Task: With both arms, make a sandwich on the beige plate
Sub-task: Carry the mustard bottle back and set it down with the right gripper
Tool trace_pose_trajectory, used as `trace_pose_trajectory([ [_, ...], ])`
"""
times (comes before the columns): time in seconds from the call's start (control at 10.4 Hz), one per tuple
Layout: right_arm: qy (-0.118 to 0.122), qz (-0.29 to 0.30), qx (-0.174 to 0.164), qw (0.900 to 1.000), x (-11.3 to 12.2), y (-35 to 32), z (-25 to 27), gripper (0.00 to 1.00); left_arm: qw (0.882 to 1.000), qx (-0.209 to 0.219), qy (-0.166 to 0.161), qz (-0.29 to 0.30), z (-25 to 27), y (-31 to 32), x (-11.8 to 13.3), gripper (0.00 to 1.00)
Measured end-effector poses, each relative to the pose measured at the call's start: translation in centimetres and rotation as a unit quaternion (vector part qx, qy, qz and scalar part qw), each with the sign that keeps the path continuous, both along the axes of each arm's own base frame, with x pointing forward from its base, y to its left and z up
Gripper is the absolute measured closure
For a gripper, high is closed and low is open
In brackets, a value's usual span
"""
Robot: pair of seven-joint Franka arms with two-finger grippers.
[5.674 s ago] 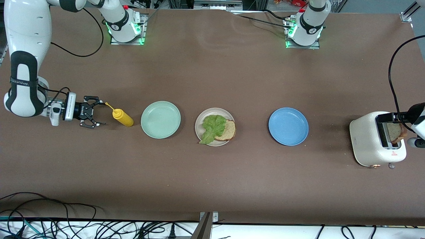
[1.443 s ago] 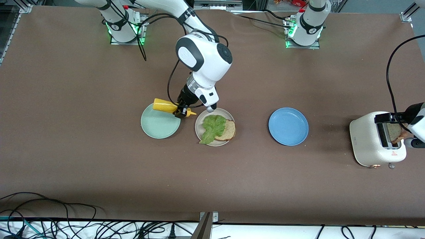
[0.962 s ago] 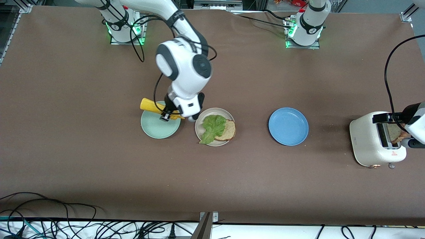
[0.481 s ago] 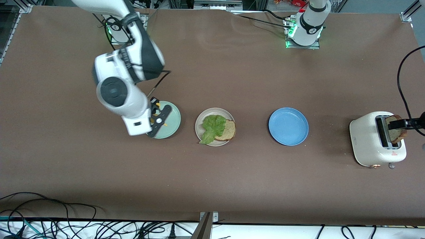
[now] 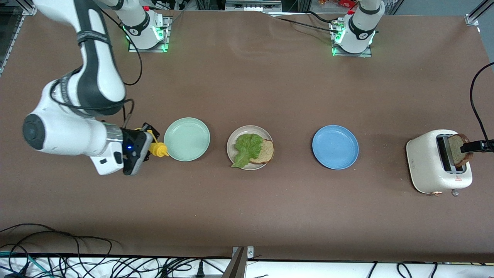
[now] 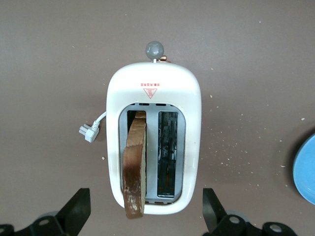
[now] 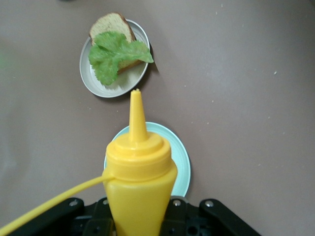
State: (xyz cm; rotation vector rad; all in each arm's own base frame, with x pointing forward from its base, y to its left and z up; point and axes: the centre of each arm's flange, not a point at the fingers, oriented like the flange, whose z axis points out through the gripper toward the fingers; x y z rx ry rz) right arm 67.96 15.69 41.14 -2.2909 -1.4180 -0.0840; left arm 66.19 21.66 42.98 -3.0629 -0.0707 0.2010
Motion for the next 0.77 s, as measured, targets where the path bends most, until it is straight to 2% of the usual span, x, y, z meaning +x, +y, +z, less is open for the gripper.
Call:
trace_pose_trajectory([
  [0.19, -0.008, 0.038, 0.059, 0.998, 0.2, -4.5, -2.1, 0.84, 1.000, 0.005, -0.022, -0.005, -2.2, 0.1, 0.0, 0.00],
  [0.48, -0.021, 0.070, 0.168, 0.983, -1.2, -12.0, -8.0, 0.84, 0.999, 0.005, -0.031, -0.006, -5.2, 0.1, -1.8, 0.00],
  [0.58, -0.031, 0.085, 0.202, 0.975, -1.8, -13.5, -9.7, 0.84, 1.000, 0.004, -0.029, -0.006, -5.5, 0.0, -2.2, 0.01],
  [0.77, -0.057, 0.107, 0.278, 0.953, -3.2, -15.9, -13.3, 0.84, 1.000, 0.003, -0.025, -0.010, -5.6, -0.2, -2.8, 0.08],
])
